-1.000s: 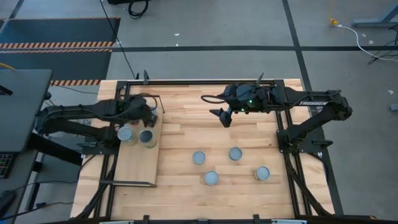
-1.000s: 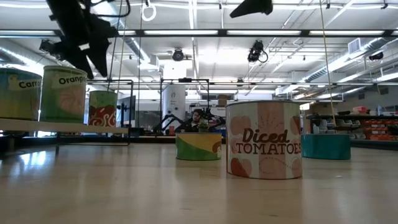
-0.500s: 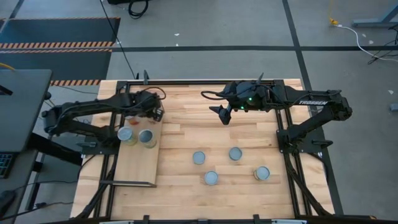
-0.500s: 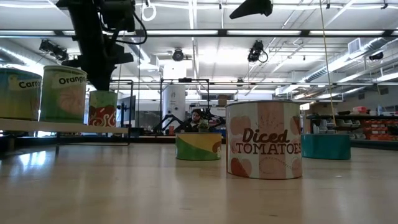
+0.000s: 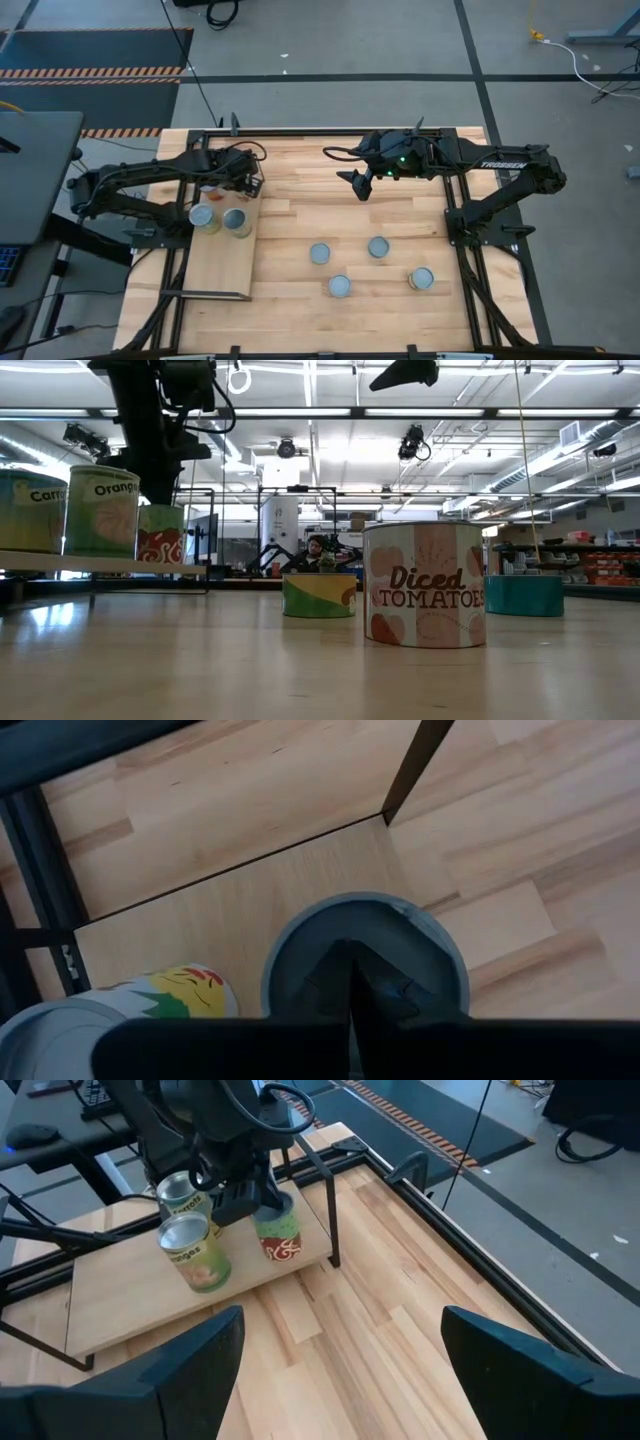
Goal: Pick and place cans onto a shelf
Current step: Adjust the canned spaghetti sauce on the shelf, then put the canned diced tomato on the shelf
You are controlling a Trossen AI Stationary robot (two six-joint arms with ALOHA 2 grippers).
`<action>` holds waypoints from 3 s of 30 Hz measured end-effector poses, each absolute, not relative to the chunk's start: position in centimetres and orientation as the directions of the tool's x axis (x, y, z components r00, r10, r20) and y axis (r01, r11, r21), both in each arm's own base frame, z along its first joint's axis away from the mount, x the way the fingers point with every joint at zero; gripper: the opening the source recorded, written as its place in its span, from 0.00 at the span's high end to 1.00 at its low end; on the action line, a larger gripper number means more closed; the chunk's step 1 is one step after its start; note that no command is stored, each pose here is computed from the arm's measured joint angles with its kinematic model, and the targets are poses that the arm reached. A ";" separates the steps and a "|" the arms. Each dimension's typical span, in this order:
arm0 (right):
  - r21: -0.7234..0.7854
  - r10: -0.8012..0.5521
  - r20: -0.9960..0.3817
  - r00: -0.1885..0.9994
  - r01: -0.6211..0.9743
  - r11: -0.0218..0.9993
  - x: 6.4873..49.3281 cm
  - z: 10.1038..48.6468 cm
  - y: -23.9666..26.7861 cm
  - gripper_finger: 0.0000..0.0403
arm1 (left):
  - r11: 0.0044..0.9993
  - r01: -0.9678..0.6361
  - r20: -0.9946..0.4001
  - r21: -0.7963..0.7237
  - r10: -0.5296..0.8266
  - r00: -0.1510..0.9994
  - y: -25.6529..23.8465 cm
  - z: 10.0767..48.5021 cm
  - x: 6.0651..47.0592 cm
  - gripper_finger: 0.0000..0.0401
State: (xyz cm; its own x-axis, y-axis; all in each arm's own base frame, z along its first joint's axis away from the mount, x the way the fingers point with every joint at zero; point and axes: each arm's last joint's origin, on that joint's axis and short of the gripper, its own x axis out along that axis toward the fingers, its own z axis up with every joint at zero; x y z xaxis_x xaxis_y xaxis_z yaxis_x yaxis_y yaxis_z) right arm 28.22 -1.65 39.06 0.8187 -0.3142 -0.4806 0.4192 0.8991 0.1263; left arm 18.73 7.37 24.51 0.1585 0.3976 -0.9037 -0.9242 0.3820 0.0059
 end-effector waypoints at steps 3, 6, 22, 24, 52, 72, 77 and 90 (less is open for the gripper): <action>0.126 -0.314 -0.481 0.818 0.419 0.899 28.2 39.1 -1.7 0.14 | 0.382 -0.924 -0.903 0.005 0.398 0.159 7.4 24.5 18.7 0.98; 0.126 -0.314 -0.482 0.818 0.419 0.899 28.2 39.1 -1.7 0.14 | 0.383 -0.924 -0.904 0.006 0.398 0.159 7.4 24.5 18.7 0.98; 0.046 -0.286 -0.555 0.781 0.372 0.927 27.8 38.3 -1.4 0.14 | 0.481 -0.849 -0.895 -0.220 0.245 0.371 5.7 26.8 17.2 0.98; -0.019 -0.271 -0.610 0.744 0.328 0.944 27.8 37.6 -0.9 0.14 | 0.518 -0.795 -0.859 -0.316 0.199 0.472 4.8 28.0 17.3 0.98; -0.144 -0.099 -0.966 0.237 -0.178 0.974 32.9 18.2 17.8 0.14 | 0.827 0.085 -0.050 -0.556 -0.136 0.989 -9.9 37.1 21.0 0.99; 0.102 -0.019 -0.818 0.575 0.179 0.979 33.0 24.7 18.9 0.14 | 0.871 0.035 -0.314 -0.491 -0.214 0.925 -18.2 31.3 25.0 0.99; 0.153 -0.018 -0.799 0.601 0.232 0.961 29.7 29.1 17.8 0.14 | 0.949 -0.080 -0.502 -0.305 -0.089 0.861 -17.6 30.8 27.4 0.96; 0.296 -0.061 -0.677 0.734 0.347 0.890 25.2 35.1 15.5 0.14 | 0.990 -0.054 -0.696 -0.132 -0.054 0.716 -16.5 23.7 33.1 0.28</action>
